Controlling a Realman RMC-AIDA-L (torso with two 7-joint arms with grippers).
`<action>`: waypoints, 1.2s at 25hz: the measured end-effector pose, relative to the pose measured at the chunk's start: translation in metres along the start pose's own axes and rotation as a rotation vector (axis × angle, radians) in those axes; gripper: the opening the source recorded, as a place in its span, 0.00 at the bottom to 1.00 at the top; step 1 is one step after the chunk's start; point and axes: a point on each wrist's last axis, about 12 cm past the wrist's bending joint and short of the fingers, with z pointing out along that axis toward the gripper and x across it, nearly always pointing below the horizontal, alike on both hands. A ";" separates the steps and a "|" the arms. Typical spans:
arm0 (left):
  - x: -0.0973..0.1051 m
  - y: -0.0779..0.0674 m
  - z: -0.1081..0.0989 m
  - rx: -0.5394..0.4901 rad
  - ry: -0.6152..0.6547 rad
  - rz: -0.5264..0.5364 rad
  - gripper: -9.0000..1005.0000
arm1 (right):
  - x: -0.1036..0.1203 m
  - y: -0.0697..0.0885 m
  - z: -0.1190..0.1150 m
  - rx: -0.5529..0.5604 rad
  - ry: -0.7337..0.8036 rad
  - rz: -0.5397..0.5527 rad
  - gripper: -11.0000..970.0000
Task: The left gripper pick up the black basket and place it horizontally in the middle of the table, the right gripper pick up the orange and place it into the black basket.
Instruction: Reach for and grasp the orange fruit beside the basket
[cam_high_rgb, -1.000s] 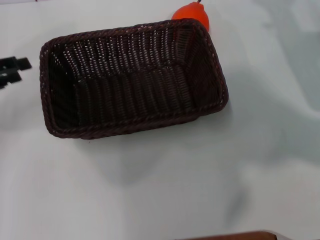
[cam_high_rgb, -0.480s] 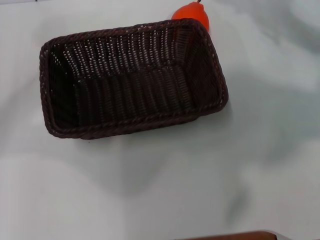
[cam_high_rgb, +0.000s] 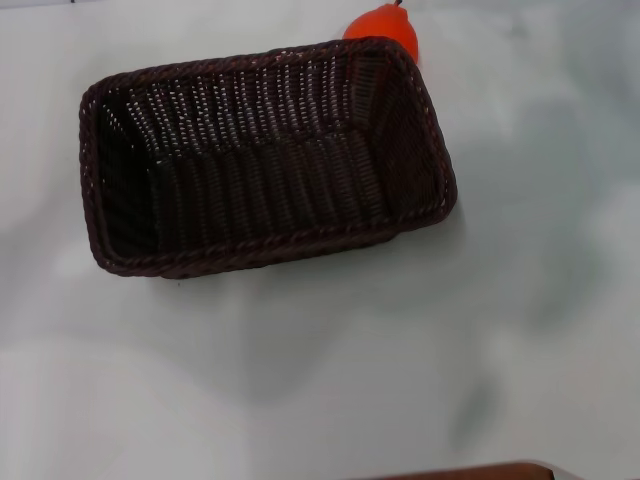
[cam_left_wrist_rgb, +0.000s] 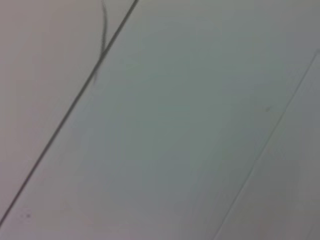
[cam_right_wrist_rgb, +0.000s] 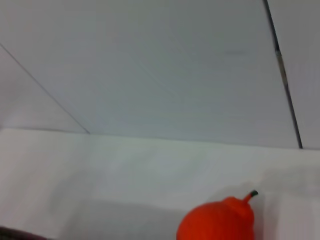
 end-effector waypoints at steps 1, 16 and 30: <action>0.001 -0.001 -0.001 0.006 -0.002 -0.004 0.86 | 0.001 -0.003 0.005 -0.010 -0.017 -0.004 0.95; 0.013 -0.010 -0.013 0.080 -0.023 0.037 0.90 | -0.003 -0.018 0.066 -0.088 -0.021 0.068 0.95; 0.007 -0.016 -0.011 0.133 -0.046 0.056 0.90 | -0.017 -0.028 0.093 -0.119 -0.007 0.067 0.94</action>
